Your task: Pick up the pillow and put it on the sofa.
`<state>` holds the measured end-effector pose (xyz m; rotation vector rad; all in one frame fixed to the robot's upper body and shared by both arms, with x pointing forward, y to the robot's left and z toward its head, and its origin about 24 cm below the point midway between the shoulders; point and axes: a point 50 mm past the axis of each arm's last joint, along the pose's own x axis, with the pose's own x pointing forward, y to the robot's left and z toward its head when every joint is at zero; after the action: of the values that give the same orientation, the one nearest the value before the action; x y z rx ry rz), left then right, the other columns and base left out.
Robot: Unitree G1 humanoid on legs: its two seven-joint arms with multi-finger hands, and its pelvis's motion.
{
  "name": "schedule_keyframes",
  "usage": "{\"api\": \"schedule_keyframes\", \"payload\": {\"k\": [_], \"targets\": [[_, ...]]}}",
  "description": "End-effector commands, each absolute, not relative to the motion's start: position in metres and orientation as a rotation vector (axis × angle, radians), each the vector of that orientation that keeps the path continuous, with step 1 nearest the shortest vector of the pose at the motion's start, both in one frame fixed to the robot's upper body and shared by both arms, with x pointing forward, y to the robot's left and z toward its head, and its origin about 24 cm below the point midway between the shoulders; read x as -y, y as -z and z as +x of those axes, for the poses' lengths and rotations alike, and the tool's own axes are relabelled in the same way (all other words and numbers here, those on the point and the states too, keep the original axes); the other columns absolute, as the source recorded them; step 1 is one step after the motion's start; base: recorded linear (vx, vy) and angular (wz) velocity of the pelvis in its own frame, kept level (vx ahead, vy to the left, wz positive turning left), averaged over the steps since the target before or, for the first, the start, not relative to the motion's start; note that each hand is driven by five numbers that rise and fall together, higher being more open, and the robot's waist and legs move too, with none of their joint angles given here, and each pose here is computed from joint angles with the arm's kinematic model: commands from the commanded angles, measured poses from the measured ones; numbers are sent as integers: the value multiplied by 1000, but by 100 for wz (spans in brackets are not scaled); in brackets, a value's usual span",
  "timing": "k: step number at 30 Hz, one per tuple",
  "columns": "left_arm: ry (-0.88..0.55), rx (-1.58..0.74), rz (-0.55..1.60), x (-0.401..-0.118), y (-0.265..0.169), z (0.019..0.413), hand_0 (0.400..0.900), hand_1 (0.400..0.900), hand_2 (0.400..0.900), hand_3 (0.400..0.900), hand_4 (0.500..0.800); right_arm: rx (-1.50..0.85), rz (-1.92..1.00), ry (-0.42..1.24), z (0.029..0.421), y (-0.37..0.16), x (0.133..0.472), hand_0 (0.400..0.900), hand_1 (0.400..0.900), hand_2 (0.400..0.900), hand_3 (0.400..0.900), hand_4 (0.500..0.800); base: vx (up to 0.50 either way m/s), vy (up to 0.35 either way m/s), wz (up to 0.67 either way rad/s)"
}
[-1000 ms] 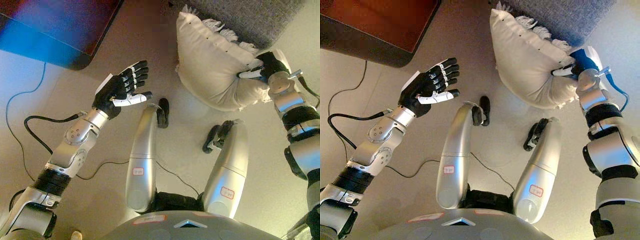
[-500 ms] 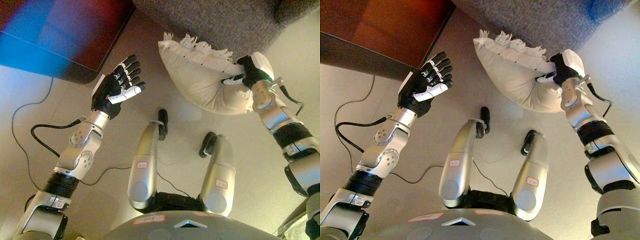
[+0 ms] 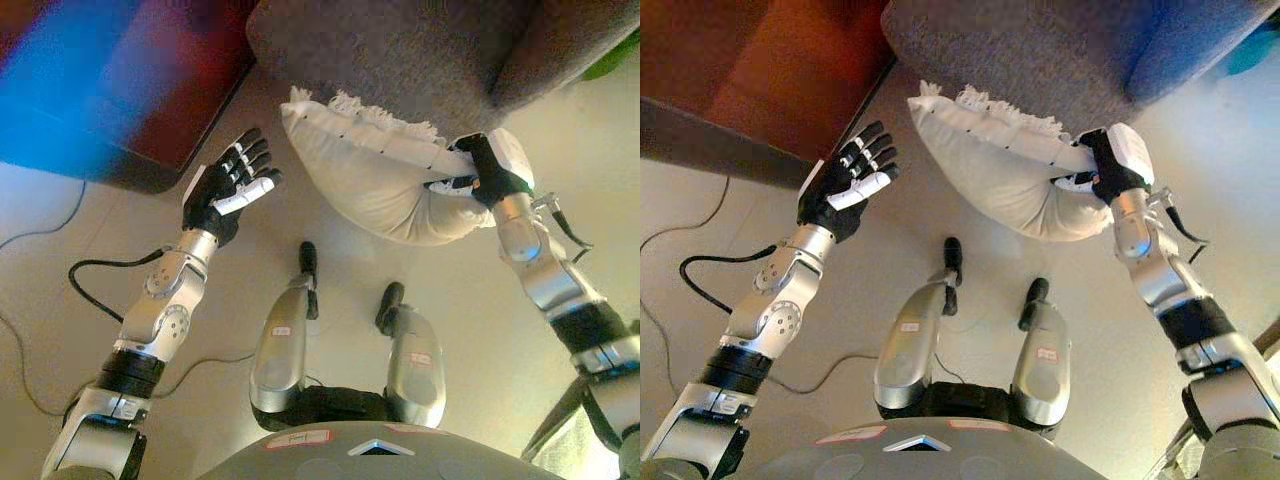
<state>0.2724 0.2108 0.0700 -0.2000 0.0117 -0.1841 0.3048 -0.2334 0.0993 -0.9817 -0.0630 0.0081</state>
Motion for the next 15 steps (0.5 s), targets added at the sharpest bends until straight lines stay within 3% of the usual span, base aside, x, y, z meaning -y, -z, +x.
{"api": "schedule_keyframes", "payload": {"k": [1,7,15], "targets": [[175,39,-189,-213,-70,265,900,900,900,900,800,498,-984,49,302,-178,220,400,400,400,400,500,160,80,-4],[167,-56,-216,-216,-46,249,900,900,900,900,800,520,-1036,-19,288,-194,225,400,400,400,400,500,155,72,-6],[184,-115,-235,-215,-34,246,900,900,900,900,800,534,-1074,-64,304,-238,229,400,400,400,400,500,105,40,4]]}}
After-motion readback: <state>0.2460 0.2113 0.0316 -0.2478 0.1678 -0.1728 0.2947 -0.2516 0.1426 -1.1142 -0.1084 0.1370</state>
